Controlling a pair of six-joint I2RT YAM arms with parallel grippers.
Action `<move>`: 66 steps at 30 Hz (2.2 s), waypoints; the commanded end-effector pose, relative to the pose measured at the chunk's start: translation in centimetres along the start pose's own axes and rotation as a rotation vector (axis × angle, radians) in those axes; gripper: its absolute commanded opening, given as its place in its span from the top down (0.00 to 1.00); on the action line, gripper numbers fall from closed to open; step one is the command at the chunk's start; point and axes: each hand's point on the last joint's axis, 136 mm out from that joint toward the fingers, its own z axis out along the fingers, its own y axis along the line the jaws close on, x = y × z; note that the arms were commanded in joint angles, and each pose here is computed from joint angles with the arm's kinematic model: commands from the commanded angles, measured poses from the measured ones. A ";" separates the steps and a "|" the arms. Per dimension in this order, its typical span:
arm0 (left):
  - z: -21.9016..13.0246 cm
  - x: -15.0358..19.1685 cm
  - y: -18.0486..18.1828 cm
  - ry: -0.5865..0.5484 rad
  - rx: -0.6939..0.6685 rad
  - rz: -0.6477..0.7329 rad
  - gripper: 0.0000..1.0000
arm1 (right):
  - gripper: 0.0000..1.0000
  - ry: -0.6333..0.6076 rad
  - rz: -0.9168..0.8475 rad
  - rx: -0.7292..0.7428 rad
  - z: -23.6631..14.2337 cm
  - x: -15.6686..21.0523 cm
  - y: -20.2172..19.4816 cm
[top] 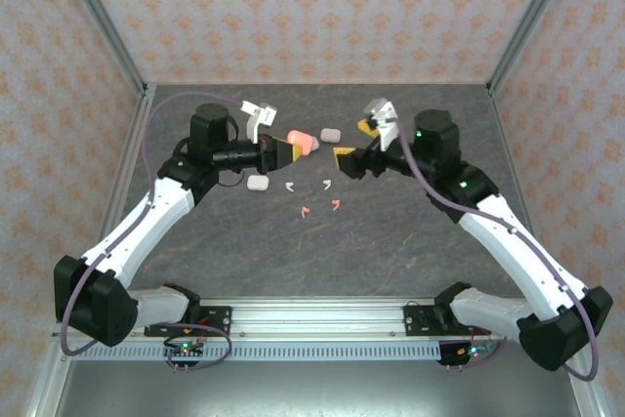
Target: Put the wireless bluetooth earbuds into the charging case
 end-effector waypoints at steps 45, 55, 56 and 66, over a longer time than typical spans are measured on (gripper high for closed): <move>0.7 -2.1 -5.4 -0.141 0.050 0.482 1.00 | 0.13 -0.033 0.348 -0.102 5.1 -1.3 -1.6; 0.1 -0.7 -3.7 -0.126 -0.043 0.506 1.00 | 0.13 -0.051 0.388 -0.003 1.1 -2.6 -2.2; -0.2 -0.5 -3.7 -0.132 -0.051 0.517 1.00 | 0.14 -0.031 0.397 0.019 0.7 -2.3 -2.3; -3.2 1.1 -5.7 -0.169 -0.037 0.584 1.00 | 0.39 0.258 0.615 0.199 3.3 7.8 -5.3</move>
